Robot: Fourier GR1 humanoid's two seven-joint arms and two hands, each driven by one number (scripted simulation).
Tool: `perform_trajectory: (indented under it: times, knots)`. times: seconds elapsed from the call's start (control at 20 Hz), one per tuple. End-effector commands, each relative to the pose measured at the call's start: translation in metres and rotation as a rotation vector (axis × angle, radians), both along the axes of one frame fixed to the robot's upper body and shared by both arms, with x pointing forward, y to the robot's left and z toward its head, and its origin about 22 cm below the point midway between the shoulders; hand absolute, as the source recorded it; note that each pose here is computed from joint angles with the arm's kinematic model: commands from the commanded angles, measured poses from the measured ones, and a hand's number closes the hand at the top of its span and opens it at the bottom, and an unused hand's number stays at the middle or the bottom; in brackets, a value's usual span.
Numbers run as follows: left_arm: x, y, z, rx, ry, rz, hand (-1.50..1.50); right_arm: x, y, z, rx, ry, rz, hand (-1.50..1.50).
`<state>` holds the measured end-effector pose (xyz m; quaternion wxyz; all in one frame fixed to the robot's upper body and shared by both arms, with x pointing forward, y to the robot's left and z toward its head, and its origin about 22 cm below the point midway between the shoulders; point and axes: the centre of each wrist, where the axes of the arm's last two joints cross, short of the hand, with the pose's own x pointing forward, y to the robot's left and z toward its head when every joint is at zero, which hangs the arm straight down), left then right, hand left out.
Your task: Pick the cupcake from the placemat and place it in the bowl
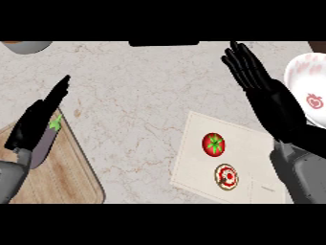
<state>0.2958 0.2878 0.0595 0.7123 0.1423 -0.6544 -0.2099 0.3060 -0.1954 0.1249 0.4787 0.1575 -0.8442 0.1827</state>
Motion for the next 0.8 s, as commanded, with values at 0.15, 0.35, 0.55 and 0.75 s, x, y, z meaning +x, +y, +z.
perform_trajectory:
  times: [0.15, 0.35, 0.55, 0.75]
  knots:
    - [0.000, 0.027, 0.010, -0.122, -0.122, 0.167, 0.00, -0.014, -0.045, 0.035, -0.148, -0.109, 0.126, 1.50]
    - [-0.006, 0.030, -0.001, -0.165, -0.108, 0.246, 0.00, -0.016, -0.107, 0.054, -0.824, -0.079, -0.242, -1.50]
    - [-0.026, 0.045, -0.012, -0.223, -0.126, 0.319, 0.00, -0.077, -0.125, -0.025, -0.662, 0.053, -0.378, -1.50]
    - [-0.035, 0.052, -0.012, -0.229, -0.141, 0.321, 0.00, -0.139, -0.126, -0.024, -0.732, -0.019, -0.312, -1.50]
